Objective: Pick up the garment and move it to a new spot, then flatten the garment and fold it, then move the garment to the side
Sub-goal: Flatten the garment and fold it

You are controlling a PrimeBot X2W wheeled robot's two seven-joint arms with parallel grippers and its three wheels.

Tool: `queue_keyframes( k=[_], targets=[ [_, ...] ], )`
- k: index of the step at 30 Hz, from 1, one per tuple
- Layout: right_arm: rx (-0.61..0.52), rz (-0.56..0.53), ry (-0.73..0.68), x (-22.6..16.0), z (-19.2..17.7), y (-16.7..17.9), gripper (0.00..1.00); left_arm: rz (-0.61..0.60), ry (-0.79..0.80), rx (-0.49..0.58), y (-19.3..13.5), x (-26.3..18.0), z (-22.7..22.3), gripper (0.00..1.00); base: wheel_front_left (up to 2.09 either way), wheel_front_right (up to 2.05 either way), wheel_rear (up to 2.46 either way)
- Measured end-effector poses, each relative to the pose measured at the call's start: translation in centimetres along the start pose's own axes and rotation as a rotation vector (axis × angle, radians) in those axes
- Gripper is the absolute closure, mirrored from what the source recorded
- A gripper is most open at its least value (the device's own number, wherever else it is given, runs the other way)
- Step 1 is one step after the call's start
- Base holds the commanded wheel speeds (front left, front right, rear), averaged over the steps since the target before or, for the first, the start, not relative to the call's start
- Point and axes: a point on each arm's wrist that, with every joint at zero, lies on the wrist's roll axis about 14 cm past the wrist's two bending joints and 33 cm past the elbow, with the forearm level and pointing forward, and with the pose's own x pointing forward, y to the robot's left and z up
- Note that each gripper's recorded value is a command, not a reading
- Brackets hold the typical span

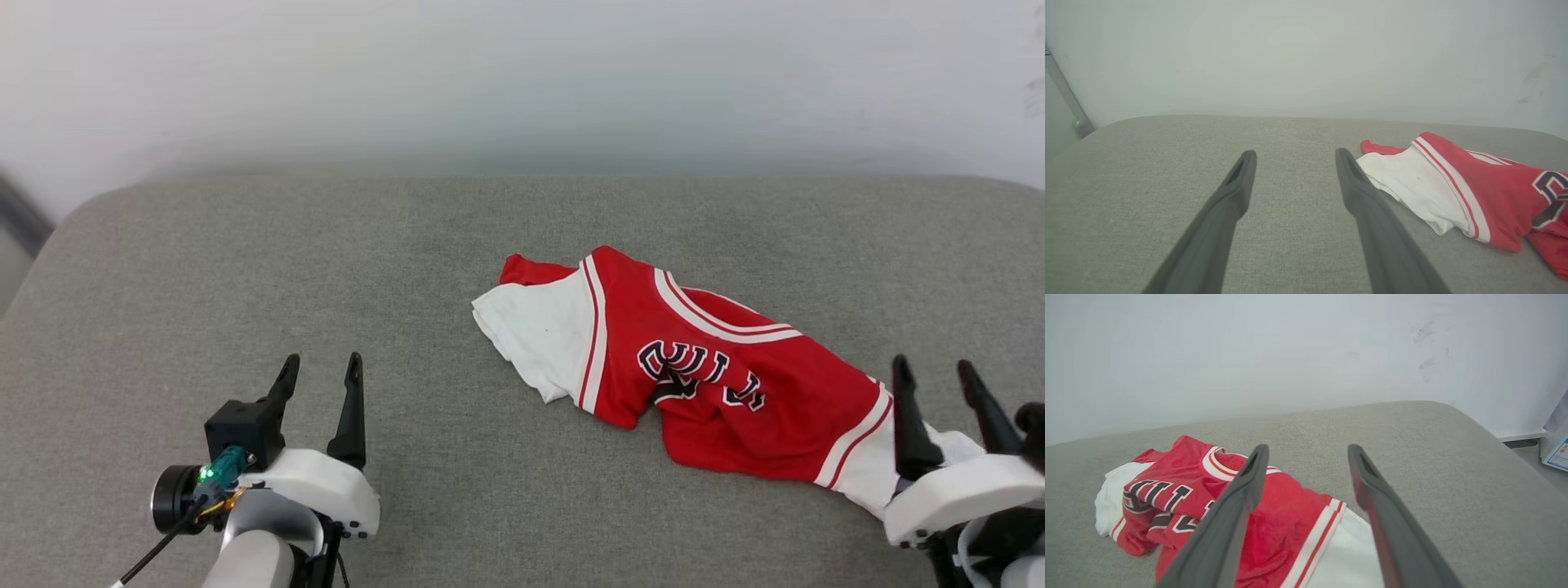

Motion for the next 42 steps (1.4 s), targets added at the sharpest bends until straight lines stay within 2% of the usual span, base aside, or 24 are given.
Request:
queue_keyframes(
  k=[7,10,16,23,27,31,35,36,37,38,39,42],
  targets=[
    [0.007,0.074,-0.028,-1.9,1.1,2.7,0.0,-0.006,0.077,0.012,-0.1,-0.8,-1.3,0.0,0.0,0.0,0.0],
    [0.014,0.086,-0.025,-2.4,1.2,3.2,0.0,-0.06,0.131,0.019,-1.4,-0.1,-2.1,0.0,0.0,0.0,0.0],
    [0.024,0.089,-0.01,-2.3,0.9,3.4,0.0,-0.211,0.207,0.069,-4.9,4.4,-1.4,0.0,0.0,0.0,0.0],
    [0.039,0.041,0.012,-2.1,0.0,1.9,0.0,-0.364,0.436,0.15,-8.3,8.4,-4.5,0.0,0.0,0.0,0.0],
    [0.053,-0.01,0.046,-2.1,-1.3,0.3,0.0,-0.436,0.647,0.181,-9.8,8.4,-8.8,0.0,0.0,0.0,0.0],
    [0.065,-0.052,0.075,-2.1,-2.5,-0.9,0.0,-0.47,0.835,0.221,-9.9,7.7,-12.6,0.0,0.0,0.0,0.0],
    [0.082,-0.082,0.106,-2.4,-3.6,-1.8,0.0,-0.504,0.94,0.237,-10.3,7.5,-14.1,0.0,0.0,0.0,0.0],
    [0.086,-0.087,0.11,-2.4,-3.8,-1.9,0.0,-0.509,0.95,0.243,-10.3,7.5,-14.3,0.3,0.0,0.0,0.0],
    [0.096,-0.089,0.114,-2.4,-4.0,-2.0,0.0,-0.516,0.958,0.245,-10.4,7.4,-14.4,0.66,0.0,0.0,0.0],
    [0.101,-0.089,0.116,-2.3,-4.1,-1.9,0.0,-0.525,0.958,0.245,-10.5,7.4,-14.4,0.88,0.0,0.0,0.0],
    [0.101,-0.088,0.114,-2.2,-4.1,-1.9,0.0,-0.531,0.948,0.251,-10.6,7.4,-14.3,1.0,0.0,0.0,0.0],
    [0.107,-0.077,0.115,-1.9,-4.2,-1.6,0.0,-0.554,0.893,0.251,-11.2,7.2,-13.8,1.0,0.0,0.0,0.0]
  ],
)
